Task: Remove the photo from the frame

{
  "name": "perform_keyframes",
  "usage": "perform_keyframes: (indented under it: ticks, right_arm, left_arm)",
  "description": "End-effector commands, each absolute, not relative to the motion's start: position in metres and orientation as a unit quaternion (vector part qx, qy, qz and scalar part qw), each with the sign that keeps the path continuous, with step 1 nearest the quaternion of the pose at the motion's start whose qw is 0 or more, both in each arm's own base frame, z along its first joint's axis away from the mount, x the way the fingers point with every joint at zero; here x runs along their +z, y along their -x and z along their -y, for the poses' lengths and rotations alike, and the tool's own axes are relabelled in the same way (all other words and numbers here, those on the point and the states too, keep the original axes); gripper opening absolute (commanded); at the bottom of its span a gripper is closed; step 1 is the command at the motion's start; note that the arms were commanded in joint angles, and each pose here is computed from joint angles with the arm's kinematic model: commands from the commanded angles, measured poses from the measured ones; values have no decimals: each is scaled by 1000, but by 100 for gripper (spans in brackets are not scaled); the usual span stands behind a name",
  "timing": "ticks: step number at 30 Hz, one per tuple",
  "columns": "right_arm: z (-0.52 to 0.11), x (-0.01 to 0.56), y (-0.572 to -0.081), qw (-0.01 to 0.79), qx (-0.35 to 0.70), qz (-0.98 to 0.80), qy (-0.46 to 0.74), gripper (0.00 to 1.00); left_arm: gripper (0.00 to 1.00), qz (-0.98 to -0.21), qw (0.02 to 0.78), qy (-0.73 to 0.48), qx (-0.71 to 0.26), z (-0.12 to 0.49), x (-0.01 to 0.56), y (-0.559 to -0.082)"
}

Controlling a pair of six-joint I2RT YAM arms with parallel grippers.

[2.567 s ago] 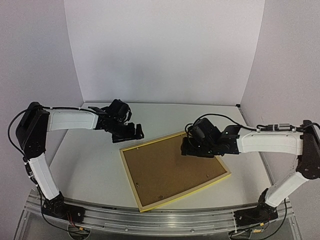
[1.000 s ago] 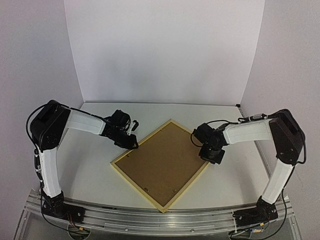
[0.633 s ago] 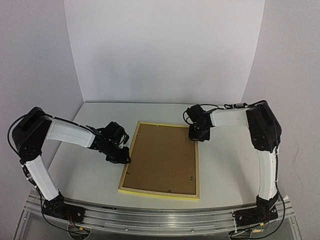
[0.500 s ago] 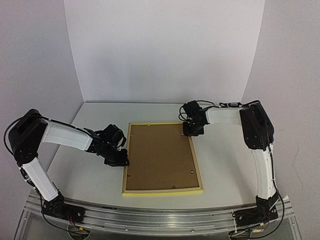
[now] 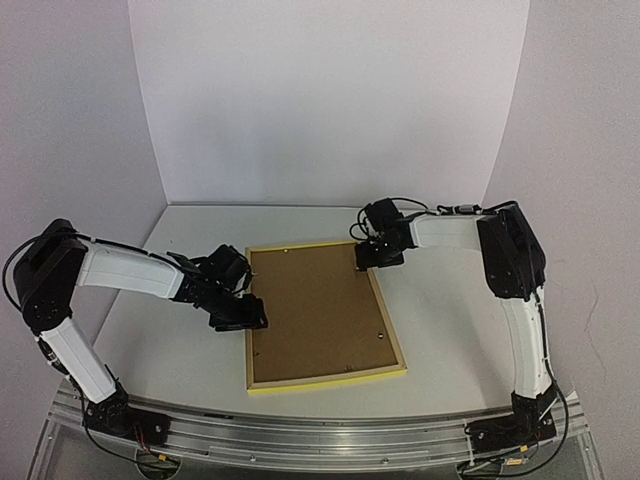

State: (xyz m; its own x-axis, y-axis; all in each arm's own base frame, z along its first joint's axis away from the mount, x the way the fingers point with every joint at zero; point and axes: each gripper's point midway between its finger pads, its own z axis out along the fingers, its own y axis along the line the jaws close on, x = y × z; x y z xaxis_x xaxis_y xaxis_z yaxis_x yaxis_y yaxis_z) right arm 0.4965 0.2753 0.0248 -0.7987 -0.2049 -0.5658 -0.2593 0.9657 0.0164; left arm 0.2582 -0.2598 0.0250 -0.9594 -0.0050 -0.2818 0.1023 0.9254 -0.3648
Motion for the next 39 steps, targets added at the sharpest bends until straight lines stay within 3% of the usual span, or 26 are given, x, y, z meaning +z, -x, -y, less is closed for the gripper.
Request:
perform_keyframes:
  ticks: [1,4,8,12,17,39]
  right_arm:
    - [-290,85,-469,313,92,-933,152,86]
    - [-317,102,-438,334,106,-911,217,91]
    - [-385,105,-365,350,133,-842,388,91]
    - [-451,95,-286,315,239,-776,492,88]
    - [-502,73,-233,316,262,-718,562,86]
    - [-537,12,-243,363,198,-716,562,78]
  left_arm:
    - [70,-957,218,-28,-190,265,75,-294]
    - [72,-954,229,-26,-192,266,82,-308]
    - [70,-959,220,-6,-181,248,69,-321]
    - [65,-959,213,-9,-189,242,59,-323]
    - [58,-957,209,-3,-201,241,50,-327]
    - [15,-966,144,20,-212,232,2,-294]
